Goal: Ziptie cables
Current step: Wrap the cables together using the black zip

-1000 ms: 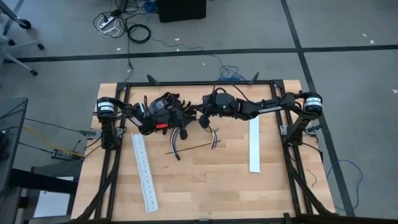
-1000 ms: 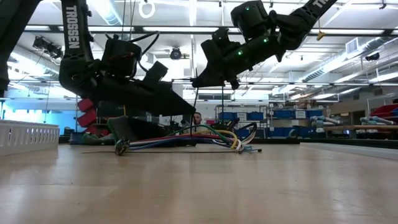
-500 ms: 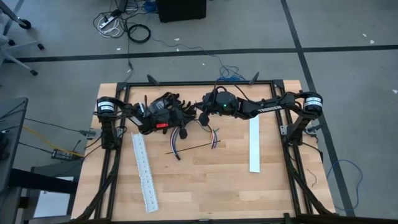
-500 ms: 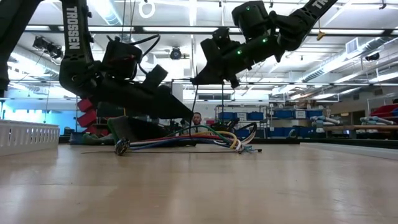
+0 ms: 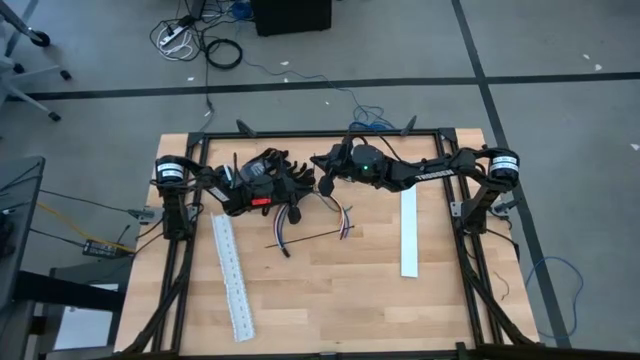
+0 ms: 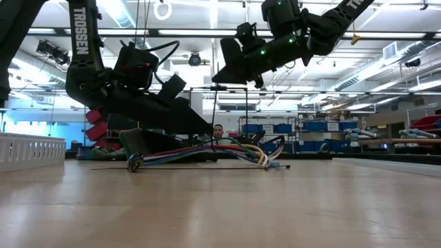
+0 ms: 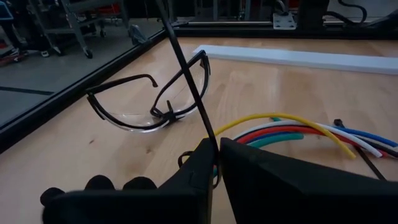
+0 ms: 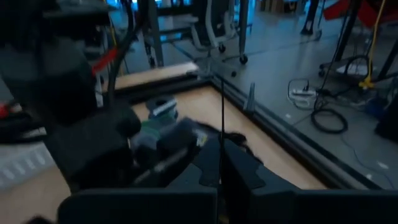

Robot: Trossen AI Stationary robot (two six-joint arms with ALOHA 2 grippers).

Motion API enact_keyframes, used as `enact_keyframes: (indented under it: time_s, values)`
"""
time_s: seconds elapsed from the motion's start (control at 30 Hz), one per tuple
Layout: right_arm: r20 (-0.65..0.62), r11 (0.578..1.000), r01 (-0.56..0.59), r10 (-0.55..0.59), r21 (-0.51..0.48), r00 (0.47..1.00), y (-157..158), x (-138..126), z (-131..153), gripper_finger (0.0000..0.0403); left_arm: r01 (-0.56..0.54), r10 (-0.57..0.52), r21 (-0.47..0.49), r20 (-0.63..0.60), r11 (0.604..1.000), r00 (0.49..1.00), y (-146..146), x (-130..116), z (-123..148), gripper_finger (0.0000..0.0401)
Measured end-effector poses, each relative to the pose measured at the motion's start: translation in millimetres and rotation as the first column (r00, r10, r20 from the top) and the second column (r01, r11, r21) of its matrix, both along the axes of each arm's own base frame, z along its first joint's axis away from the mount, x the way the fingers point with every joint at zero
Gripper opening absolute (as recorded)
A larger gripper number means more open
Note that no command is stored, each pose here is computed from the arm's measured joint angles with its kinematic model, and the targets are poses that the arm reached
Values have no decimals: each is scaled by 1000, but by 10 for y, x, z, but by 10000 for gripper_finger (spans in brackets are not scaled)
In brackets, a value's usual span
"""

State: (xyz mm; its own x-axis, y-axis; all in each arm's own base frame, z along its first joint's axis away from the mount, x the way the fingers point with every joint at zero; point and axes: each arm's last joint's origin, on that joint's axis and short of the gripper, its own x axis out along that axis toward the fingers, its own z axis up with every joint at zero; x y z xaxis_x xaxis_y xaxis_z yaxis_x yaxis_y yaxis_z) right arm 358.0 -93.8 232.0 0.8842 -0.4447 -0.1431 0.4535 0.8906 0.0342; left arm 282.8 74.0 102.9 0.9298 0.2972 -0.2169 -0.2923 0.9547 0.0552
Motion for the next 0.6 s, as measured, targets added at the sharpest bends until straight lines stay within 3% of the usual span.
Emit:
enact_keyframes:
  time_s: [0.6]
  values:
    - [115, 991, 111, -102, -80, 988, -132, -42, 165, 0, 14, -15, -10, -29, 1000, 999, -8, -8, -35, 21]
